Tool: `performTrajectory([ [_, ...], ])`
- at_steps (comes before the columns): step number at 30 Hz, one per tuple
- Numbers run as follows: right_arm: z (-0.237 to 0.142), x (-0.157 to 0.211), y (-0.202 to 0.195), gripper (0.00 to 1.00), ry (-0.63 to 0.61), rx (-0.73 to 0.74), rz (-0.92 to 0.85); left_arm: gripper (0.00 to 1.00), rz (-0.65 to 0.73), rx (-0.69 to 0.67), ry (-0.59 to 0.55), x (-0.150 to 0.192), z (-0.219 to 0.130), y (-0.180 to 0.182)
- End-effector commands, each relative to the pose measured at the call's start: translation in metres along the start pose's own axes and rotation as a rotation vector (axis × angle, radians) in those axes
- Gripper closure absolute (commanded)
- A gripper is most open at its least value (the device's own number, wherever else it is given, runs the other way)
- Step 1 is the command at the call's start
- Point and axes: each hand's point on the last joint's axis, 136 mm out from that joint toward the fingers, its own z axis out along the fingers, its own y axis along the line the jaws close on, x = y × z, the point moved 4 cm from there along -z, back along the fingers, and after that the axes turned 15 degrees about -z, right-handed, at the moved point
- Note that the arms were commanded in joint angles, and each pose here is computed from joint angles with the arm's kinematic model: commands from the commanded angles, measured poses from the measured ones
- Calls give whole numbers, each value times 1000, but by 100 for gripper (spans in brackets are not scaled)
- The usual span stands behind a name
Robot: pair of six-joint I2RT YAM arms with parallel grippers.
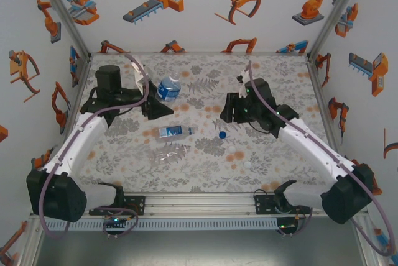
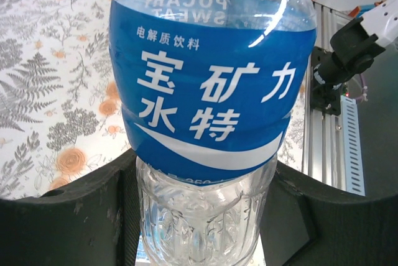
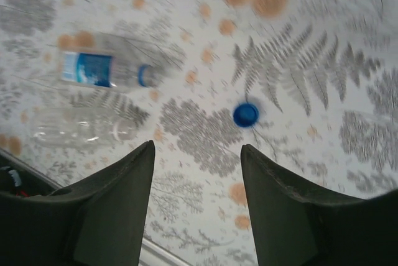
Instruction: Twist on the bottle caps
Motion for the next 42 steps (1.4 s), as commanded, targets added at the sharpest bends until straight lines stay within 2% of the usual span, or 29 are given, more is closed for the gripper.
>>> performTrajectory([
  [1, 8, 46, -23, 47, 202, 155, 139, 100, 36, -24, -11, 2, 2, 9],
  [4, 13, 76, -29, 48, 308, 194, 205, 100, 18, -28, -21, -1, 3, 11],
  [9, 11, 121, -30, 49, 417, 198, 271, 100, 22, -75, -27, 1, 2, 15],
  [16, -16, 164, -41, 48, 417, 259, 324, 100, 16, -92, -24, 3, 3, 19],
  [20, -16, 176, -39, 49, 390, 234, 376, 100, 8, -95, -22, 4, 4, 21],
  [24, -15, 183, -45, 49, 403, 280, 386, 100, 7, -100, -21, 5, 6, 22],
  [42, 6, 182, -45, 53, 394, 258, 382, 100, 3, -83, -4, 8, 11, 19],
])
